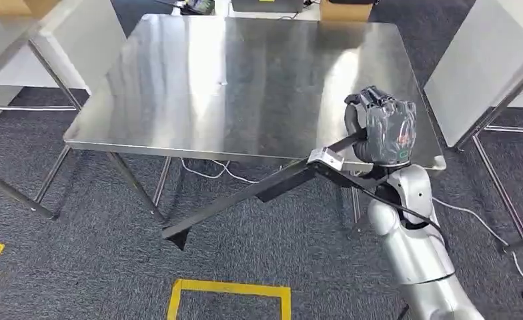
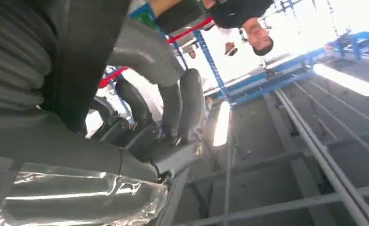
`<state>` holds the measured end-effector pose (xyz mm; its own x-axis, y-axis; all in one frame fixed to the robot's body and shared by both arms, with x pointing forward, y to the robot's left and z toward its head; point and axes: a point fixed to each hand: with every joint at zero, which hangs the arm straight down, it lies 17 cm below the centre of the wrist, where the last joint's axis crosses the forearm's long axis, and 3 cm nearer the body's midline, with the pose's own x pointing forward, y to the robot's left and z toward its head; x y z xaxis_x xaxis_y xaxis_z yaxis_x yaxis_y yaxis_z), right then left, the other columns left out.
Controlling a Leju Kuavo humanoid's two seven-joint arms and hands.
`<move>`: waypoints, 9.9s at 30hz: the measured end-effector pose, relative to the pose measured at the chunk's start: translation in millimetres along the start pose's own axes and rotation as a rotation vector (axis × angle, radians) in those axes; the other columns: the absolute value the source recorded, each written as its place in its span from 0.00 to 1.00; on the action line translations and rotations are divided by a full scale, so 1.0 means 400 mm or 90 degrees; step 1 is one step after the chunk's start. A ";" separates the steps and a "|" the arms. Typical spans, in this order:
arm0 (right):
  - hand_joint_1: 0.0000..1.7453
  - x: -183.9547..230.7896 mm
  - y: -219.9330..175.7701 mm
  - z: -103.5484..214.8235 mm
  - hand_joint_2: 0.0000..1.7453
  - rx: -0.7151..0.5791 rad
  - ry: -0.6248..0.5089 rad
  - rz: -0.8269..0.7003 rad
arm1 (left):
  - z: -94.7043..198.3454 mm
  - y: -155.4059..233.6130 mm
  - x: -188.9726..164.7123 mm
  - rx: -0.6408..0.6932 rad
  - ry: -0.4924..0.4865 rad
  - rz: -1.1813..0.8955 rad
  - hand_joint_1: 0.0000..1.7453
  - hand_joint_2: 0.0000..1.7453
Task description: Take the parts from the cabinet and place them on the table.
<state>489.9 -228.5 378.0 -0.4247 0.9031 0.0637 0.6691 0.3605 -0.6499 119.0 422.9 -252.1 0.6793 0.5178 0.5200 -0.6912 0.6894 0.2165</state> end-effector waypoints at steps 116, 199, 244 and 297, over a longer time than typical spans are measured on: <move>0.00 -0.245 0.462 0.163 1.00 0.413 0.058 0.321 | 0.017 -0.075 0.036 -0.079 -0.054 -0.029 0.00 0.00; 0.00 0.112 -0.164 -0.016 1.00 -0.238 0.025 -0.148 | 0.029 -0.028 0.004 0.009 -0.059 0.072 0.00 0.00; 0.00 0.286 -0.211 0.388 1.00 -0.202 0.130 -0.270 | 0.081 -0.030 -0.144 0.117 0.058 0.208 0.00 0.00; 0.00 0.155 0.457 1.678 1.00 0.689 1.210 -0.246 | 0.133 -0.101 -0.242 0.107 0.147 0.214 0.00 0.00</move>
<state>176.4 -263.2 -245.4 0.9490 0.1798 0.2588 -0.0528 0.9004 -0.4319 68.1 318.1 -267.3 0.4341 0.8122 0.3897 -0.9006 0.3814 0.2083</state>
